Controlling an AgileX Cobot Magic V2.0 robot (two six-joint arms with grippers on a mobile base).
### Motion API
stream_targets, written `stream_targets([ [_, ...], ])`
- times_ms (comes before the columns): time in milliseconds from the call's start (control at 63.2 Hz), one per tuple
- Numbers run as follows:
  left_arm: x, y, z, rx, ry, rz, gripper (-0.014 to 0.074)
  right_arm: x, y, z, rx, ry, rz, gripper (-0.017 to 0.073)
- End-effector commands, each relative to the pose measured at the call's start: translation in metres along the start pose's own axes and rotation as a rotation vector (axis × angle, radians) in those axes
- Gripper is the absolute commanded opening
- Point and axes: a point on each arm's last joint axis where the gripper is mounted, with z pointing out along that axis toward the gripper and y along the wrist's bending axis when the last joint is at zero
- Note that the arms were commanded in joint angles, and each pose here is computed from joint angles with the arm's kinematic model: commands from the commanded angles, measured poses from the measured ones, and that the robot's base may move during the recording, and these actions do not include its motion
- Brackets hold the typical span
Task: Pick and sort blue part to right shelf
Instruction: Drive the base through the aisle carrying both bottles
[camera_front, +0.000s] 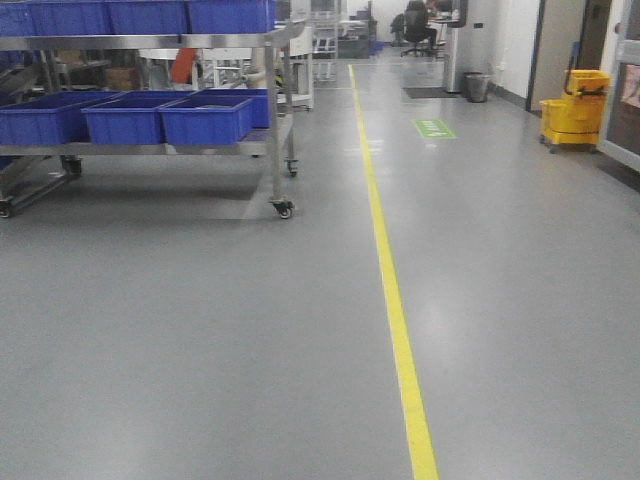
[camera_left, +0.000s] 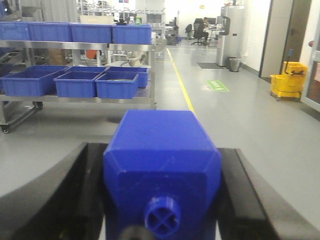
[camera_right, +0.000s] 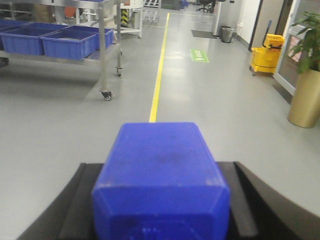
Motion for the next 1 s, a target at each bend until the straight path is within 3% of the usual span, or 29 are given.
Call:
stream_targets([
  [0, -0.0192, -0.0001, -0.0010, -0.001, -0.122, -0.001, 0.0384, -0.0187, -0.0004, -0.0017, 0.003, -0.121, -0.016, 0.0393],
  [982, -0.0192, -0.0001, -0.0010, -0.001, -0.122, -0.001, 0.0384, -0.0187, -0.0004, -0.0017, 0.003, -0.121, -0.016, 0.0393],
])
